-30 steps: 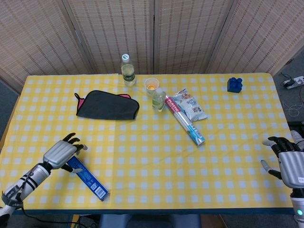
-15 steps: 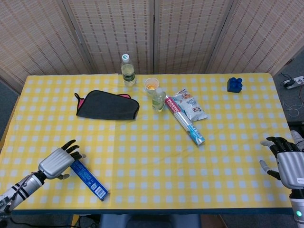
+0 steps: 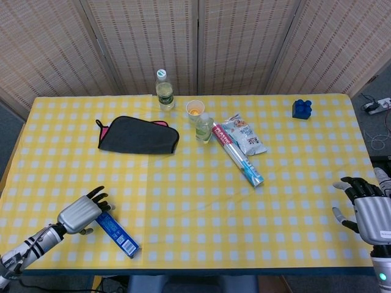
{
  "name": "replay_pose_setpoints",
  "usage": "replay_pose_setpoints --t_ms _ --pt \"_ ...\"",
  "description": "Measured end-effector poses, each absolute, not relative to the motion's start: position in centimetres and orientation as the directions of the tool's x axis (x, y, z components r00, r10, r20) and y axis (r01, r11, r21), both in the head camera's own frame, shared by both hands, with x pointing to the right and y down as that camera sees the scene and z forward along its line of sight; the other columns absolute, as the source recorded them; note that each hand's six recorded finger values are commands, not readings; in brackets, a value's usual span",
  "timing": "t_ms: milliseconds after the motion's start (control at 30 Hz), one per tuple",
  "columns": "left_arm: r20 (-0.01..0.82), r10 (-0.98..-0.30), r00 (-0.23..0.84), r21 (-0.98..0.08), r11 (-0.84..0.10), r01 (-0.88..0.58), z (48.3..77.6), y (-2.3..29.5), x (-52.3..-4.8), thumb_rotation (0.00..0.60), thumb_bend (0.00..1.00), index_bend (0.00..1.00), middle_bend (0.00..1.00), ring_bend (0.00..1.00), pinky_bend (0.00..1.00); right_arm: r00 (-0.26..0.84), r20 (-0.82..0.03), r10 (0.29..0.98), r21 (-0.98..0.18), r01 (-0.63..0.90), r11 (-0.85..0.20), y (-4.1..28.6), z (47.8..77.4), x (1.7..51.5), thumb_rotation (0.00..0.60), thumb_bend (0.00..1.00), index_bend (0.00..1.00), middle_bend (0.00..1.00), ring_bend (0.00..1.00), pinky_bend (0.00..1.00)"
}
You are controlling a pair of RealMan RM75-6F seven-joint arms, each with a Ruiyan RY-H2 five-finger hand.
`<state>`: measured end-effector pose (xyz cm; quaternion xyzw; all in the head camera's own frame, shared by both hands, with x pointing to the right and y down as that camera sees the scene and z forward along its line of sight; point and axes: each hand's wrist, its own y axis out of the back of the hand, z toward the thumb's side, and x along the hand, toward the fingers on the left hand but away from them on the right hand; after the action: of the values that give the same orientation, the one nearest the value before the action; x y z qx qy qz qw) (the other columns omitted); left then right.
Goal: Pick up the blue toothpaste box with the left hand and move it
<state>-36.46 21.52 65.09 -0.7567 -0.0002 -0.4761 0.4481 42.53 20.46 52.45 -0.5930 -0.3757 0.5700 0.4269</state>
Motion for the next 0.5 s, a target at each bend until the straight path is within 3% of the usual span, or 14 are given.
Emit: replay_pose_setpoints --t_ms 200,500 --pt "0.721 -0.419 0.551 -0.680 -0.582 0.447 66.2 21.8 -36.6 0.600 0.15 0.39 0.34 0.18 0.00 0.059 -0.351 0.935 -0.936 -0.042 -0.349 20.6 52.3 42.7 0.600 0.21 0.31 0.28 0.21 0.32" --pt "0.710 -0.439 0.550 -0.693 -0.575 0.435 67.1 21.6 -36.7 0.600 0.15 0.55 0.53 0.30 0.00 0.053 -0.351 0.935 -0.936 -0.040 -0.349 20.7 52.3 42.9 0.600 0.21 0.31 0.28 0.21 0.32"
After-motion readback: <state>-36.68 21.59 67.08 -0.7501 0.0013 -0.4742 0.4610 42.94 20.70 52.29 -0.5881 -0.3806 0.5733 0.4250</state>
